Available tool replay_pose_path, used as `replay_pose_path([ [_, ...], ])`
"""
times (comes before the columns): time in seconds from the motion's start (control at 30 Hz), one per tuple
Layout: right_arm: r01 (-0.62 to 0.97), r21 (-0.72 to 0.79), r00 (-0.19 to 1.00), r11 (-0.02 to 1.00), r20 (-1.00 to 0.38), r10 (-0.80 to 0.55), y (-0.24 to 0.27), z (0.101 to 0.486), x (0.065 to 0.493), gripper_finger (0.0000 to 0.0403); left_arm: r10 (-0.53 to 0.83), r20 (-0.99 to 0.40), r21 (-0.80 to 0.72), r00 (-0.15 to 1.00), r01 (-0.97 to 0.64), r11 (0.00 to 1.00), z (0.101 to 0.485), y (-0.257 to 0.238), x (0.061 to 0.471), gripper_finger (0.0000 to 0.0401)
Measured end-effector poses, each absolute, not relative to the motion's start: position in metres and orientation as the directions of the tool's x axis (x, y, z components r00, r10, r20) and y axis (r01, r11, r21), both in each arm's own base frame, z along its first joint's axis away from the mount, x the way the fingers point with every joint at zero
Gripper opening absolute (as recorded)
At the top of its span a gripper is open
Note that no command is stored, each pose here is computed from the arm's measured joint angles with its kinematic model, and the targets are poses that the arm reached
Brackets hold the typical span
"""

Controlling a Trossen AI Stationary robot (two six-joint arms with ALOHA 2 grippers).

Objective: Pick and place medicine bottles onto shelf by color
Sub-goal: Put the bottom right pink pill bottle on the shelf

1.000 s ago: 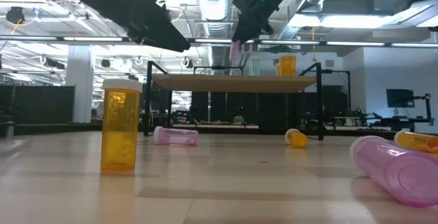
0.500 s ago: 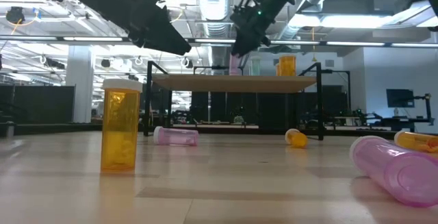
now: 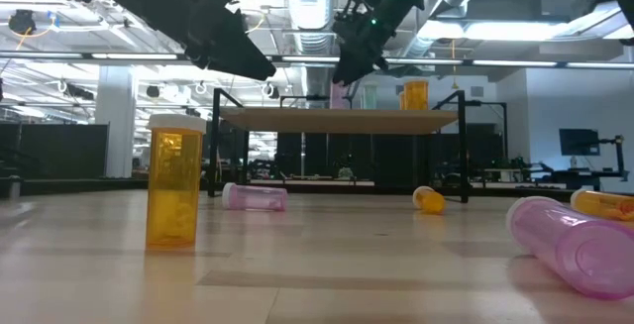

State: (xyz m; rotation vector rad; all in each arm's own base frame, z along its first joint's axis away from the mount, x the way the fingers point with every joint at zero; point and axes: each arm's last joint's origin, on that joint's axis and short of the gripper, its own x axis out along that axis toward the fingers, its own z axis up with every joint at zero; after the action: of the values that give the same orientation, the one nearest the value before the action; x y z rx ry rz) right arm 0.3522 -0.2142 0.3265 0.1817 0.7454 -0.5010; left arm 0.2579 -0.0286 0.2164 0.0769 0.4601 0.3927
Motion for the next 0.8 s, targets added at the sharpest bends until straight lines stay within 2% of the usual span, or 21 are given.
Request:
replay_pose_path([
  [0.1,0.504,-0.019,0.597,0.864,-0.715,-0.364,-0.2171,0.3191,0.3509,0.0134,0.386,-0.417,0.160,0.823,-0.352,0.922,0.2164,-0.0286,0.2579,0.0224],
  [0.8,0.519,-0.017,0.596,0.855,-0.710,-0.376,-0.2208,0.3216,0.3480,0.0142,0.386,-0.416,0.157,0.823,-0.353,0.922,0.2165,-0.0286,0.2579,0.0224],
])
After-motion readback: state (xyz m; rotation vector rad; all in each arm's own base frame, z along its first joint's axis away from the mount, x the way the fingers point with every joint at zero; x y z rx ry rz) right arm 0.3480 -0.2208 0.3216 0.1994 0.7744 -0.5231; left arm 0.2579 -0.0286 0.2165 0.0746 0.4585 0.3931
